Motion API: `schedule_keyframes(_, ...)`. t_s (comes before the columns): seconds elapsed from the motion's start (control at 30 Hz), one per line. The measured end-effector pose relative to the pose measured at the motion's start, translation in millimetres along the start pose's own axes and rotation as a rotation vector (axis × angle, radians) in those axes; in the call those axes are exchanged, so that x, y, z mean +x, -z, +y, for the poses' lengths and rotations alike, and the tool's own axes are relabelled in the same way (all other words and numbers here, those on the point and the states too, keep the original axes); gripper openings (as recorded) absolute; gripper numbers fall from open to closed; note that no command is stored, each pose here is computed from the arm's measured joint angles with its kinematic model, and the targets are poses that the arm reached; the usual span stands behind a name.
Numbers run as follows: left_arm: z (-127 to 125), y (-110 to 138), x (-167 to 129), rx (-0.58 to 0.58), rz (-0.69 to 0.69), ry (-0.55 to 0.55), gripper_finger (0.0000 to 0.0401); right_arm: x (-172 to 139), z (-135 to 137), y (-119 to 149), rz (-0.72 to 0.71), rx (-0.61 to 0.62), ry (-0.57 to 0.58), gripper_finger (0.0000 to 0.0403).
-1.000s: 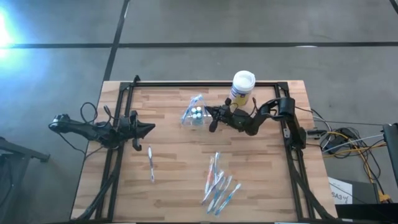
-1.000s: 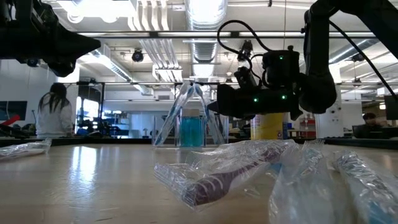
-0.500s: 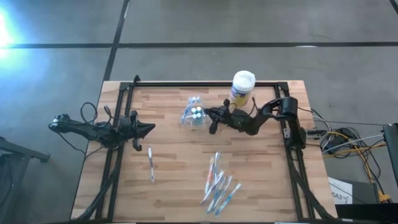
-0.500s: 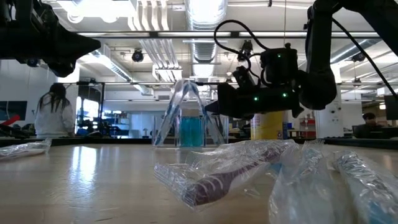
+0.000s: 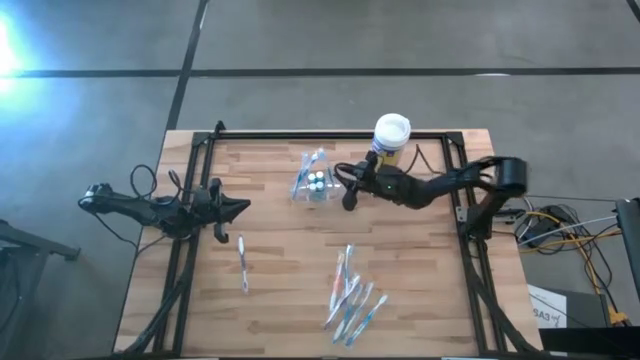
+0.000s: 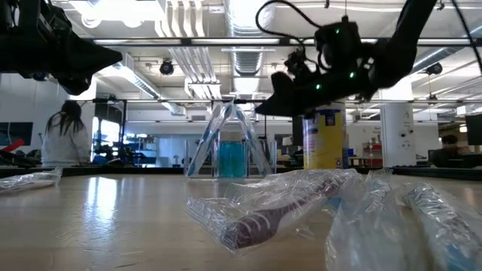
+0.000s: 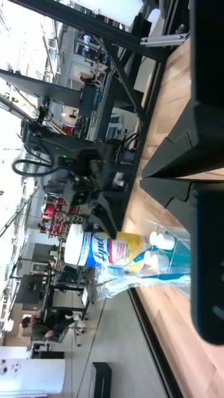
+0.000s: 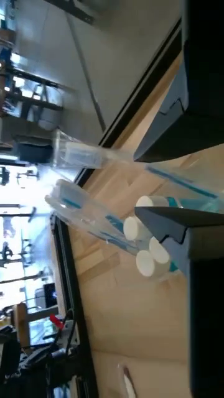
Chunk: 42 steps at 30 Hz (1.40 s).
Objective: Pick & Place toothbrushing station
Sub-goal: Put the blue toothbrush into the transparent organizer
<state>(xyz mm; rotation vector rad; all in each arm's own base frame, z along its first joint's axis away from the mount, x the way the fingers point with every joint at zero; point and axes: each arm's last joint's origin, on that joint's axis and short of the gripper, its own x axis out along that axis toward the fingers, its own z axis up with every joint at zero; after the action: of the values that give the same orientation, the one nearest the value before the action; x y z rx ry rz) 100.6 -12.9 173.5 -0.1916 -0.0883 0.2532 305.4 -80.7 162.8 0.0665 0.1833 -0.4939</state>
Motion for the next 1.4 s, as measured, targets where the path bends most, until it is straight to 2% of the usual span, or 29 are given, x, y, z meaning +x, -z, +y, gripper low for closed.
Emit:
schedule_keyframes(0.13, 0, 0, 0, -0.002, 0.0, 0.0, 0.0014, -24, 1, -25, 0.054, -0.01, -0.036, 0.0128)
schedule_keyframes(0.3, 0, 0, 0, -0.003, -0.001, 0.0, 0.0014, -67, 2, -63, 0.05, 0.01, -0.196, 0.0121)
schedule_keyframes(0.43, 0, 0, 0, -0.012, -0.001, 0.0, 0.0014, -112, -2, -86, 0.043, -0.009, -0.25, 0.0097)
schedule_keyframes(0.63, 0, 0, 0, -0.027, -0.002, 0.001, 0.0014, -179, -18, -98, 0.03, -0.04, -0.302, 0.0041)
schedule_keyframes(0.73, 0, 0, 0, -0.028, -0.002, 0.001, 0.0014, -200, -23, -93, -0.023, 0.006, -0.38, 0.0014)
schedule_keyframes(0.97, 0, 0, 0, -0.034, -0.002, 0.0, 0.0014, -228, -30, -69, -0.201, 0.068, -0.496, 0.0009)
schedule_keyframes(1.1, 0, 0, 0, -0.037, -0.002, 0.0, 0.001, -237, -34, -53, -0.3, 0.085, -0.506, 0.0008)
schedule_keyframes(1.4, 0, 0, 0, -0.04, -0.002, 0.0, 0.0013, -239, -40, -15, -0.356, 0.088, -0.501, 0.0008)
